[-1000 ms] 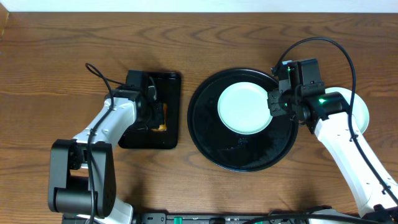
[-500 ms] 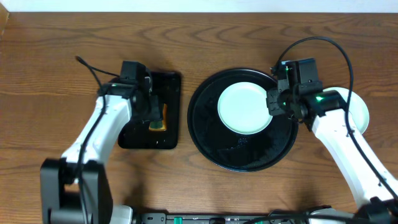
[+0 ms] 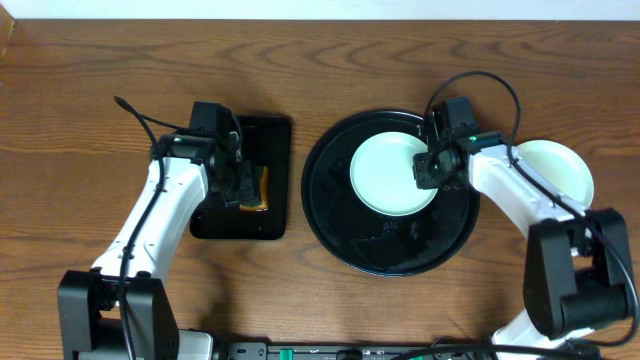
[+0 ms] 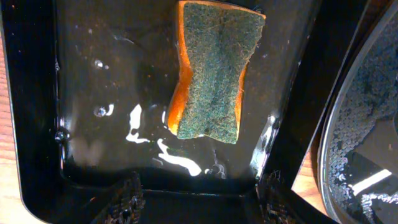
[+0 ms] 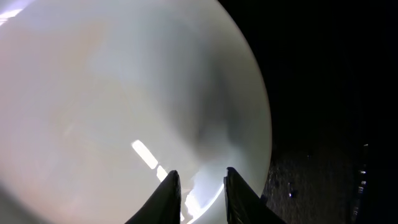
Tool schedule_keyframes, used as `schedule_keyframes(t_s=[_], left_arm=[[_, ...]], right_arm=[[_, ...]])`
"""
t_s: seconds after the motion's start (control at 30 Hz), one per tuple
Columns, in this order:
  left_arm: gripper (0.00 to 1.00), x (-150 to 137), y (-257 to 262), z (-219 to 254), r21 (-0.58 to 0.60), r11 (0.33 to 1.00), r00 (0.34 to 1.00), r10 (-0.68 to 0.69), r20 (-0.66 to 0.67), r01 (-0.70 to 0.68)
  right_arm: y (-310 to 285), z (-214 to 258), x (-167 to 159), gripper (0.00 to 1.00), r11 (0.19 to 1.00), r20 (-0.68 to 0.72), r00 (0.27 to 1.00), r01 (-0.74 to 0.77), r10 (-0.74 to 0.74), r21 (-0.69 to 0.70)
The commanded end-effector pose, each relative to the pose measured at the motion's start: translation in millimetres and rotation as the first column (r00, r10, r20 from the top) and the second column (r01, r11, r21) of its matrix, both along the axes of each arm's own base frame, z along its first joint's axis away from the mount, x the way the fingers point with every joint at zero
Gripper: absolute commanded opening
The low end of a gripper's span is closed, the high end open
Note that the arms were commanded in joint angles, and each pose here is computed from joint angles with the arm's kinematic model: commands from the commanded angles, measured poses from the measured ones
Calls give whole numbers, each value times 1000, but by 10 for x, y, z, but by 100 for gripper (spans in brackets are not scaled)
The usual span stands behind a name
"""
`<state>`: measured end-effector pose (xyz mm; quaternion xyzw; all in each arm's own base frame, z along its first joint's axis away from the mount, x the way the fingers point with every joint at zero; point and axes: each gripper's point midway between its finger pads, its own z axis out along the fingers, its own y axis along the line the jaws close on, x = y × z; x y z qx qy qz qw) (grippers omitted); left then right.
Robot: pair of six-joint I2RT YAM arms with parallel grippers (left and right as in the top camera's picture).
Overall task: Clean dirty plates on tray and stack at the side
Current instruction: 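Tilt and lift the pale green plate off the round tray with right gripper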
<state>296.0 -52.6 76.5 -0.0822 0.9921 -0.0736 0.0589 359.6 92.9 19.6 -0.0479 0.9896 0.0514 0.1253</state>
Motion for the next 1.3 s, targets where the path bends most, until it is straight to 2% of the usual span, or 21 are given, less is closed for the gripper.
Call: schedule_keyframes(t_s=[0.0, 0.13, 0.27, 0.57, 0.83, 1.07, 1.27], left_arm=[[62, -23, 18, -15, 2, 1000, 1000, 14, -11, -14], [62, -24, 18, -15, 2, 1000, 1000, 14, -11, -14], [62, -23, 18, -15, 2, 1000, 1000, 14, -11, -14], [62, -22, 18, -15, 2, 1000, 1000, 14, -11, -14], [62, -22, 18, -15, 2, 1000, 1000, 14, -11, -14], [62, -23, 18, -15, 2, 1000, 1000, 14, -11, -14], [62, -23, 18, -15, 2, 1000, 1000, 14, -11, -14]], right_arm=[[-113, -89, 42, 22, 992, -30, 992, 124, -124, 18], [-150, -105, 53, 19, 987, -39, 987, 154, -153, 37], [-5, 2, 56, 22, 988, -38, 996, 81, -77, 135], [-218, 484, 224, 26, 975, 95, 985, 122, -141, 184], [-426, 245, 126, 29, 968, 13, 981, 188, -193, 167], [-284, -171, -13, 24, 957, -129, 978, 190, -165, 218], [-119, -282, -61, 9, 939, -178, 978, 164, -113, 303]])
